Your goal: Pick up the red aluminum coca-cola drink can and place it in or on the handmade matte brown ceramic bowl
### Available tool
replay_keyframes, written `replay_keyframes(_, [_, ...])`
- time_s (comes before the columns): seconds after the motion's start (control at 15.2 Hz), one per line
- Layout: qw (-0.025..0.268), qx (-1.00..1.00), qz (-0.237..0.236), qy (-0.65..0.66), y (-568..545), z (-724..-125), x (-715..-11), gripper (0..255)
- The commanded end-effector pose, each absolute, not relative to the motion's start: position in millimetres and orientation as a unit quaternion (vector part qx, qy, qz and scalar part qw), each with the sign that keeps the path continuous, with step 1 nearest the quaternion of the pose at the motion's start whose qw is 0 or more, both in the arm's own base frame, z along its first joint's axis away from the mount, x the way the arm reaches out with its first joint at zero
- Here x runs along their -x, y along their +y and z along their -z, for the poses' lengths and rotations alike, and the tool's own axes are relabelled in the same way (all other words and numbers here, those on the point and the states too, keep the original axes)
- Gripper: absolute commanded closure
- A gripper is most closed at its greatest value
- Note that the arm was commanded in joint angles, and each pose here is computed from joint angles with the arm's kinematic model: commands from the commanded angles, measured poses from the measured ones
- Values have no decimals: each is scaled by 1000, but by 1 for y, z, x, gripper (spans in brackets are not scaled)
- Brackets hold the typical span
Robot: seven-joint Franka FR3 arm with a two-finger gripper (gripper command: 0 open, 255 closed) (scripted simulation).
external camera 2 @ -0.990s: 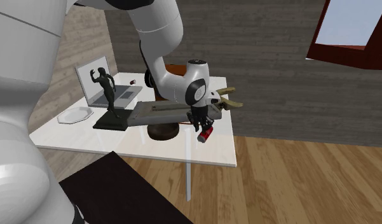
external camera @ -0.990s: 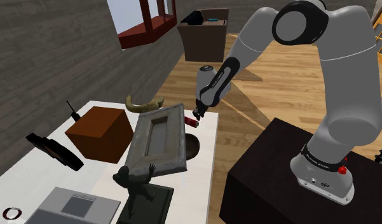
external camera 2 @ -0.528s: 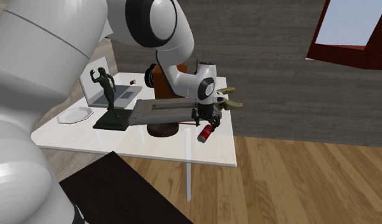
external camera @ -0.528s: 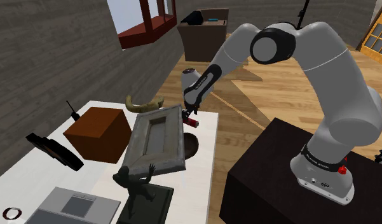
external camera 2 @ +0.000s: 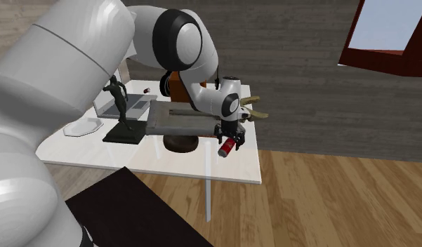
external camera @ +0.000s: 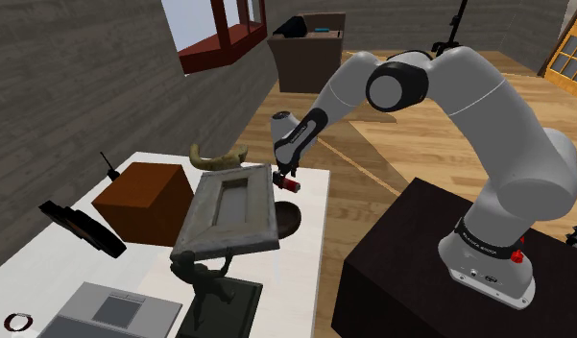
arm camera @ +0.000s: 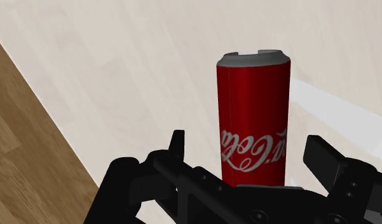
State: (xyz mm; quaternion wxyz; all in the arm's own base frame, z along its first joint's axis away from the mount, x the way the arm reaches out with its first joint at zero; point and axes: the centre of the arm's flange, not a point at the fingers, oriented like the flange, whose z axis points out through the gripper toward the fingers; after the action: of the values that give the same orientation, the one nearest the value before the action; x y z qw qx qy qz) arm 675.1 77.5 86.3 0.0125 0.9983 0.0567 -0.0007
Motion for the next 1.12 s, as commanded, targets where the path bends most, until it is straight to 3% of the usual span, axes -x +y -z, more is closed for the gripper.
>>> replay_keyframes(0.0, [10, -998, 3, 60, 83, -75, -674, 0])
replay_keyframes(0.46, [10, -998, 3, 60, 83, -75, -674, 0])
replay_keyframes(0.53, [10, -998, 3, 60, 83, -75, -674, 255])
replay_keyframes(1.06, [10, -998, 3, 60, 85, -74, -675, 255])
